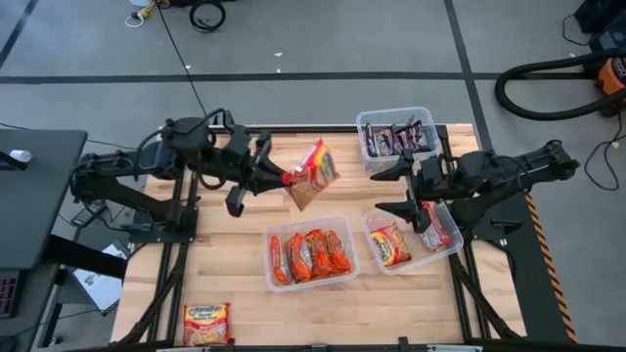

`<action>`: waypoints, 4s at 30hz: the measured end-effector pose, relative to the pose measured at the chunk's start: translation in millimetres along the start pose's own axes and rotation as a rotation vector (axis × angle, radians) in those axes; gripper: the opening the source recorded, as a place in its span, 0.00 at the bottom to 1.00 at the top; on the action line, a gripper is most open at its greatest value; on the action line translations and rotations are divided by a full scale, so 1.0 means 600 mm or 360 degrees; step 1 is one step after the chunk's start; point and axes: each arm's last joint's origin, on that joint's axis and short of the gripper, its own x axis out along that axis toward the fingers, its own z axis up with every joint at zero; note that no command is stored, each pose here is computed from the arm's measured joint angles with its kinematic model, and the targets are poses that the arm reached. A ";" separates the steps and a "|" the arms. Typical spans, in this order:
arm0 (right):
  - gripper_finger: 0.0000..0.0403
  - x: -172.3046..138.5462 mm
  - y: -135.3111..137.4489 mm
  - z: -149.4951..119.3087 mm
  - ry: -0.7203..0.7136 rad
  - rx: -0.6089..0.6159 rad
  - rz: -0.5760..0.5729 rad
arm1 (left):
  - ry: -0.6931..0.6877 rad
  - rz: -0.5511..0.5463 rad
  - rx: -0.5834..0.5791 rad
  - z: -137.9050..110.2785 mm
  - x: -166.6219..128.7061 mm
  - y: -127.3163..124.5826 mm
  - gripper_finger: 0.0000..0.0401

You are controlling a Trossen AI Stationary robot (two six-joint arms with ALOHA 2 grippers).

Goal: Sort Maruchan noodles
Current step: Put the red noodle pack into the bottom right transparent bin

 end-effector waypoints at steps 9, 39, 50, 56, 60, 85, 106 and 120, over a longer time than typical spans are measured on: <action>0.85 0.039 0.000 0.000 -0.0136 -0.0063 0.0163 | 0.0003 -0.0241 0.0065 -0.042 0.066 0.021 0.06; 0.31 0.071 -0.008 -0.023 -0.0019 -0.0029 0.0269 | 0.0120 -0.0304 -0.0021 -0.091 0.120 0.044 0.07; 0.30 0.065 -0.012 -0.020 -0.0029 -0.0047 0.0162 | 0.0169 -0.0161 -0.0399 -0.063 0.078 0.060 0.34; 0.30 0.043 -0.010 0.017 0.0395 -0.0227 0.0146 | 0.0229 -0.0185 -0.0361 -0.019 -0.007 0.034 0.52; 0.30 0.012 -0.008 0.030 0.0754 -0.0543 0.0225 | 0.0313 -0.0051 -0.0368 -0.015 -0.048 0.019 0.55; 0.30 -0.090 0.002 -0.165 0.2119 -0.2137 0.1575 | 0.0398 0.0382 -0.0461 -0.040 -0.056 -0.023 0.53; 0.31 -0.103 0.025 -0.294 0.2162 -0.1502 0.1799 | 0.0339 0.0426 -0.0453 -0.040 -0.045 -0.022 0.53; 0.48 -0.099 0.035 -0.251 0.2363 -0.1243 0.1420 | 0.0333 0.0458 -0.0417 -0.040 -0.044 -0.020 0.53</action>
